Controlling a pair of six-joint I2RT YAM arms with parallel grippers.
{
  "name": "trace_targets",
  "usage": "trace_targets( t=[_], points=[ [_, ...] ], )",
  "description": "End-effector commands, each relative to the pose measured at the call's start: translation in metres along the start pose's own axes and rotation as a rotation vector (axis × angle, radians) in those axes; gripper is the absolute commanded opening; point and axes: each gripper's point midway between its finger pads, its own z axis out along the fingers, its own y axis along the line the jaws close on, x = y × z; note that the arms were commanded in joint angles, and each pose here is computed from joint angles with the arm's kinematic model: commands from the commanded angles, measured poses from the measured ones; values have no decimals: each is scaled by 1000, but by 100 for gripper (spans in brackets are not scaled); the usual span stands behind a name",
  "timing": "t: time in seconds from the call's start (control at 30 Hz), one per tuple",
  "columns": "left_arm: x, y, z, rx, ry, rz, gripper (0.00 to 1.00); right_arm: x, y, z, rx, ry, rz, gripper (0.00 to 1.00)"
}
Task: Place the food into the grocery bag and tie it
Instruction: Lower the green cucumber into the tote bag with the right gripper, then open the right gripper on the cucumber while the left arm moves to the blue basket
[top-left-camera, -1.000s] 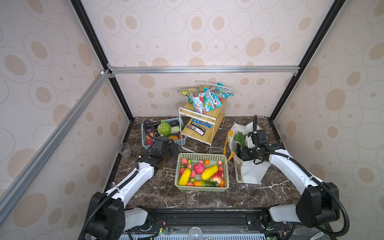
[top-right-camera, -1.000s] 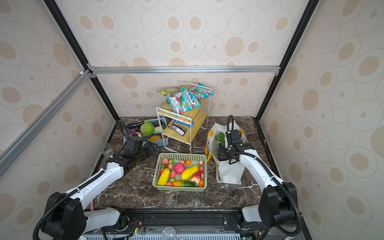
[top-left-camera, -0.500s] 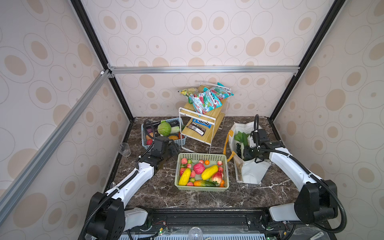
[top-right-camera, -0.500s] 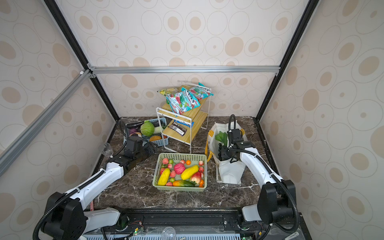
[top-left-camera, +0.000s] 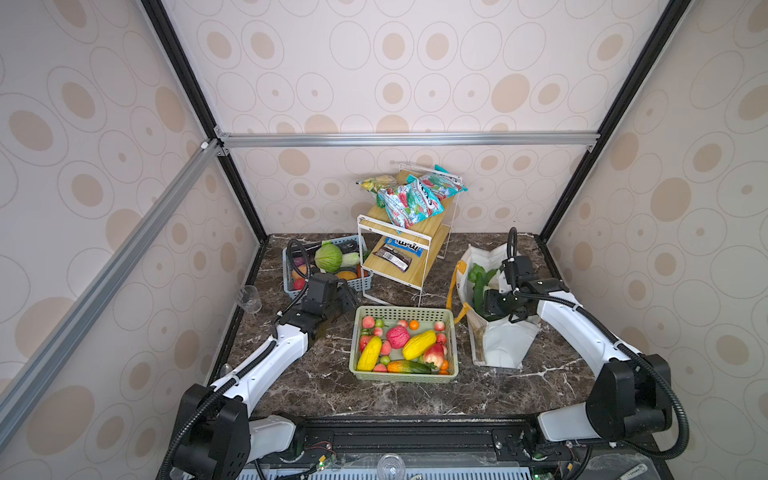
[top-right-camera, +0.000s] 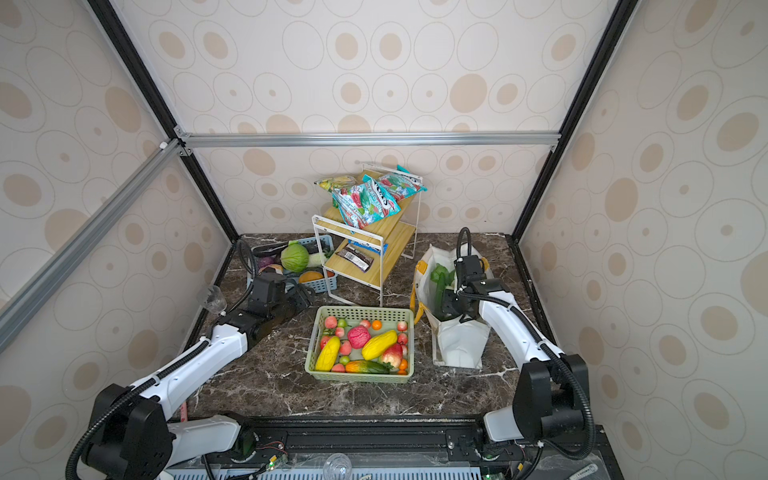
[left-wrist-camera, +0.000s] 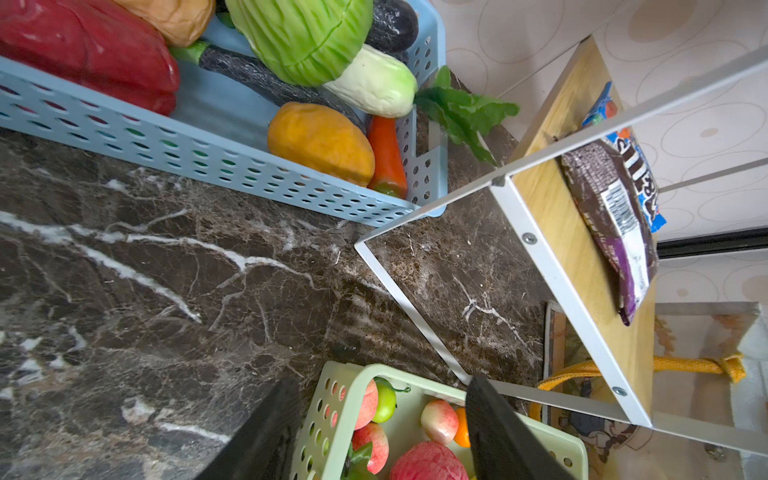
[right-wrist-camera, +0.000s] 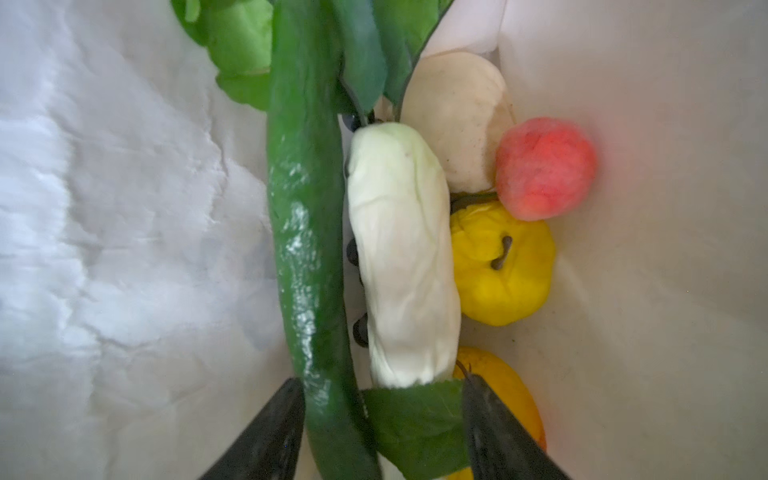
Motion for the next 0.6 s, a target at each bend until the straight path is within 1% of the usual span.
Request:
trace_targets(
  t=[0.0,0.27,0.43,0.57],
  points=[
    [-11,-1,-6,-10,-29,21,64,-8,4,-21,-25,-32,0,68],
    [-14,0,-5,-33,-33,35,64,-21,10,-49,-47,-89,-9,72],
    [-16,3,-6,-54,-44,49,64,-28,17,-65,-87,-138,-12,74],
    [-19,10,-7,-95,-58,67,64,-28,23,-70,-120,-133,-18,74]
  ],
)
